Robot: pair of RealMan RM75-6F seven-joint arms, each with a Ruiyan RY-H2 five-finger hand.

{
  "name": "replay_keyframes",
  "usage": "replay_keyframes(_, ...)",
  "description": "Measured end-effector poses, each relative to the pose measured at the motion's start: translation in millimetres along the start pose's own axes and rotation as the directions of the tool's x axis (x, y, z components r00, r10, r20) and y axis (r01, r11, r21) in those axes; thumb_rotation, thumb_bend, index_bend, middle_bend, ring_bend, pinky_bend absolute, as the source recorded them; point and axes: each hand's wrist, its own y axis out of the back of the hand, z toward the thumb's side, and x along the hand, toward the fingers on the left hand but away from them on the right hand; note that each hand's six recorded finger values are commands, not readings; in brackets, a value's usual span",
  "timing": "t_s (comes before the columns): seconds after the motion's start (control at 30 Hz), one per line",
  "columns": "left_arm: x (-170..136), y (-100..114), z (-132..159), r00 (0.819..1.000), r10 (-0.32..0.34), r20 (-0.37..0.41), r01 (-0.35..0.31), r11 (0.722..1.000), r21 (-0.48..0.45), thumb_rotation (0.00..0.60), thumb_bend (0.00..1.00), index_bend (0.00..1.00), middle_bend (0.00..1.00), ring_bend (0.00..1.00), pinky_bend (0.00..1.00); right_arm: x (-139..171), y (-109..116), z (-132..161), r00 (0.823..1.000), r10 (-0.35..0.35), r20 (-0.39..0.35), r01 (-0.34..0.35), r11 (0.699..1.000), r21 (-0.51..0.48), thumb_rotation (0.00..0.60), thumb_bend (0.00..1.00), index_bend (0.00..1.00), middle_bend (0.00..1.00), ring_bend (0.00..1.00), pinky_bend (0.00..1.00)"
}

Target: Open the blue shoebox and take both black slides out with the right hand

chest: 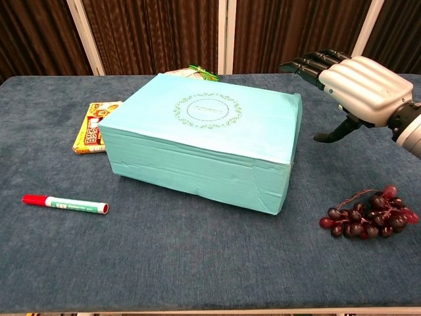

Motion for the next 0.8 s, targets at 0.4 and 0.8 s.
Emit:
replay_keyframes(0.4, 1.1, -3.9, -4.7, 1.0, -0.011, -0.009, 0.011, 1.0, 0.005, 0.6, 0.11, 0.15, 0.14, 0.06, 0.34, -10.0, -6.2, 9.8, 1.0, -0.016, -0.018, 0.015, 0.999, -0.03, 0.6, 0.04, 0.0, 0.1, 0.0, 0.0)
replay_keyframes(0.8, 1.4, -4.4, -2.0, 1.0, -0.01, 0.001, 0.01, 1.0, -0.003, 0.6, 0.11, 0.15, 0.14, 0.06, 0.34, -11.7, -9.1, 23.0, 0.998, -0.04, -0.053, 0.036, 0.997, -0.07, 0.6, 0.07, 0.0, 0.12, 0.0, 0.0)
